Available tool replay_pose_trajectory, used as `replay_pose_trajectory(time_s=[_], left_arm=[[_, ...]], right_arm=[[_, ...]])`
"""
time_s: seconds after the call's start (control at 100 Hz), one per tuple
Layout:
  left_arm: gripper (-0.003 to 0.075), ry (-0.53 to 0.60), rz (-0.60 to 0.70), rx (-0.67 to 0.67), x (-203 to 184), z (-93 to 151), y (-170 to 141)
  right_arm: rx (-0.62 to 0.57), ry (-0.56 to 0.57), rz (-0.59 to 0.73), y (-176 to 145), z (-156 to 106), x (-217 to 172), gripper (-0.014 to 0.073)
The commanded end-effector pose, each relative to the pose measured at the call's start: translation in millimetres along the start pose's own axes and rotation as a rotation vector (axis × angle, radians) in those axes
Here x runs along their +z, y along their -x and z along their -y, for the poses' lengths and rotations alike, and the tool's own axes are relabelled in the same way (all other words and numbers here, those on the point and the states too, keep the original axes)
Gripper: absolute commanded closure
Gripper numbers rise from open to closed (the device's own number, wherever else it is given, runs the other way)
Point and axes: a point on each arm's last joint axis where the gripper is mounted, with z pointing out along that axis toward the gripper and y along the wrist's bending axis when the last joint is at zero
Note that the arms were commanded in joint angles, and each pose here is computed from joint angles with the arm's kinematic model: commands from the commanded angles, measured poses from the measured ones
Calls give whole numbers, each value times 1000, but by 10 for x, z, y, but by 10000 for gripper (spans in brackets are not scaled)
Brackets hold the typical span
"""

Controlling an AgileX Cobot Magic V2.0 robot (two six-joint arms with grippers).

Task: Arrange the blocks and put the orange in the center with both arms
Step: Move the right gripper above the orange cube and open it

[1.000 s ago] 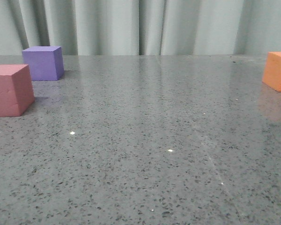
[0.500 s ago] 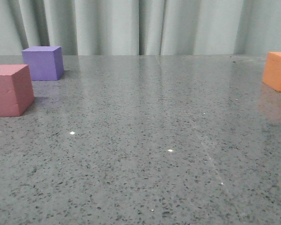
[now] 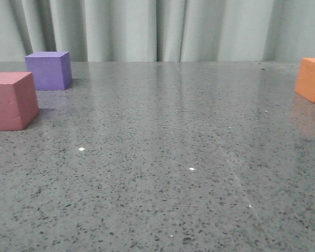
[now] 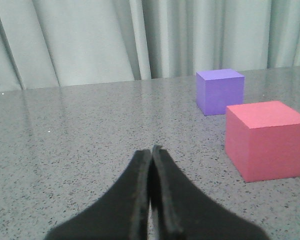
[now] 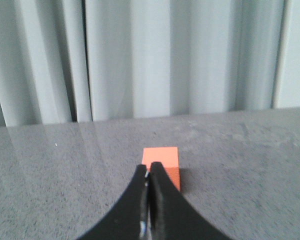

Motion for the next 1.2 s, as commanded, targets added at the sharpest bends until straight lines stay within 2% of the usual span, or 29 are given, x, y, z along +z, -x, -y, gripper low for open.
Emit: replay_pose_trajectory(time_s=[0.0,0.15,0.25,0.35,0.55,0.62,0.7,0.76,0.83,0.85,0.93,1.06,1.19], left_arm=[[739,-10,54,-10,-5,19,-97],[739,-10,54,-10,-5,19,-97],[739,-10,54,-10,-5,19,-97],[739,-10,54,-10,-5,19,-97],[739,-10,54,-10,-5,19,-97],[739,-10,54,-10,-5,19,-97],[739,-10,54,-10,-5,19,-97],[739,-10,54,-10,-5,19,-97],[739,-10,54,-10,-5,19,-97],[739,-10,54,-10,-5,19,-97],[739,-10,54,-10,-5,19,-97],[739,-10,54,-10,-5,19,-97],[739,-10,54,-10,-5,19,-97]], right_arm=[[3,-29,-80,480,-41,74,662],[10,-85,-351,933,-82,382,662],[11,-103,-447,1109,-106,636,662],[8,-114,-532,1082,-112,925,662],[1,-116,-602,912,-113,1373,636],[0,-118,-629,851,-111,1483,559],[5,-117,-654,788,-113,1583,410],[17,-109,-658,762,-122,1641,228],[22,-102,-643,751,-128,1699,-36],[20,-100,-637,749,-129,1718,-78],[14,-91,-596,765,-134,1771,-34],[-4,-79,-528,777,-137,1890,-29],[-22,-86,-556,706,-127,2082,-29]])
